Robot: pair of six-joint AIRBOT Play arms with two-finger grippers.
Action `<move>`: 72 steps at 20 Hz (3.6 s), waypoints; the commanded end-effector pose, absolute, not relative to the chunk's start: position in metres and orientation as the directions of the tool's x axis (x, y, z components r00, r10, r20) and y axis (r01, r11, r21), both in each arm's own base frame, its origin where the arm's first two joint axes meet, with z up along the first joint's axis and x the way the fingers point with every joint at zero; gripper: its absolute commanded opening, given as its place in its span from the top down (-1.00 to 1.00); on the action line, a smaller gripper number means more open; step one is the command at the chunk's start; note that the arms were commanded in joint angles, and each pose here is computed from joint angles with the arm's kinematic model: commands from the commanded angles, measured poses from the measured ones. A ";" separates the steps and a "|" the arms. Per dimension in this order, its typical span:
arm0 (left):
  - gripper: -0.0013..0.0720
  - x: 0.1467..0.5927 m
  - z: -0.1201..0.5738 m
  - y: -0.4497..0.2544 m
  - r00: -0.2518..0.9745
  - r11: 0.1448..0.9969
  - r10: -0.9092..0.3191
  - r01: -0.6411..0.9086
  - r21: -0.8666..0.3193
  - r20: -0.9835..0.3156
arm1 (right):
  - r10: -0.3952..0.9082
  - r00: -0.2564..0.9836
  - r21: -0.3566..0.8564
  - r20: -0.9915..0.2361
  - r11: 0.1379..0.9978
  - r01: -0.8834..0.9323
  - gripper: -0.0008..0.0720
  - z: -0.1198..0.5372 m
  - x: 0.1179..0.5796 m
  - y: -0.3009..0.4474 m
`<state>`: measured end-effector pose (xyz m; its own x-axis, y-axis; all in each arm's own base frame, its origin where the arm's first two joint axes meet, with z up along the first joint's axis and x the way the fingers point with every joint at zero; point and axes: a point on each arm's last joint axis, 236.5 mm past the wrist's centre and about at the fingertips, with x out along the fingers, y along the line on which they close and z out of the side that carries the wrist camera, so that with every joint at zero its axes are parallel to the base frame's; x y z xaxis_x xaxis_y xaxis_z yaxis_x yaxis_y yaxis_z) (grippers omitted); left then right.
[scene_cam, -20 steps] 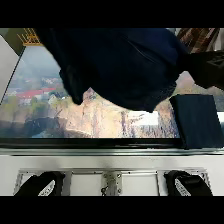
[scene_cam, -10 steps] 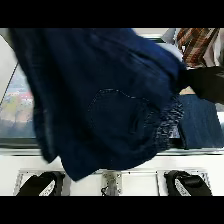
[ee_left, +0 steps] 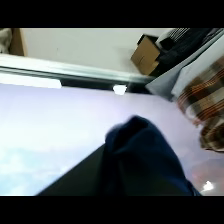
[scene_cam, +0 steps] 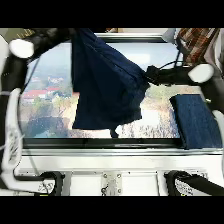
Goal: Fold the clothes and pants, and hang the long-sleeved shirts on hangers.
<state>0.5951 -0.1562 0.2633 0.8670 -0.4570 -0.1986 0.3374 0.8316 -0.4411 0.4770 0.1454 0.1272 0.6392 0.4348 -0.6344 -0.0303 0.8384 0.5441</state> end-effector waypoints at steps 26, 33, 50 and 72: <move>-0.88 0.382 -0.120 -0.083 0.220 0.731 -0.553 -0.334 -0.595 -0.803 | 0.467 0.683 0.397 -0.562 0.876 -0.273 -0.21 0.204 0.404 0.156; 0.93 0.427 -0.100 -0.108 0.291 0.752 -0.531 -0.270 -0.601 -0.796 | 0.442 0.627 0.375 -0.641 0.894 -0.246 -0.21 0.183 0.391 0.148; 0.93 0.332 -0.086 -0.127 0.207 0.899 -0.419 -0.044 -0.437 -0.884 | 0.432 0.508 0.667 -0.745 0.488 0.563 -0.99 -0.096 0.379 0.142; 0.93 0.324 -0.087 -0.129 0.174 0.895 -0.427 -0.059 -0.442 -0.887 | 0.388 0.583 0.670 -0.713 0.622 0.405 0.66 -0.102 0.403 0.147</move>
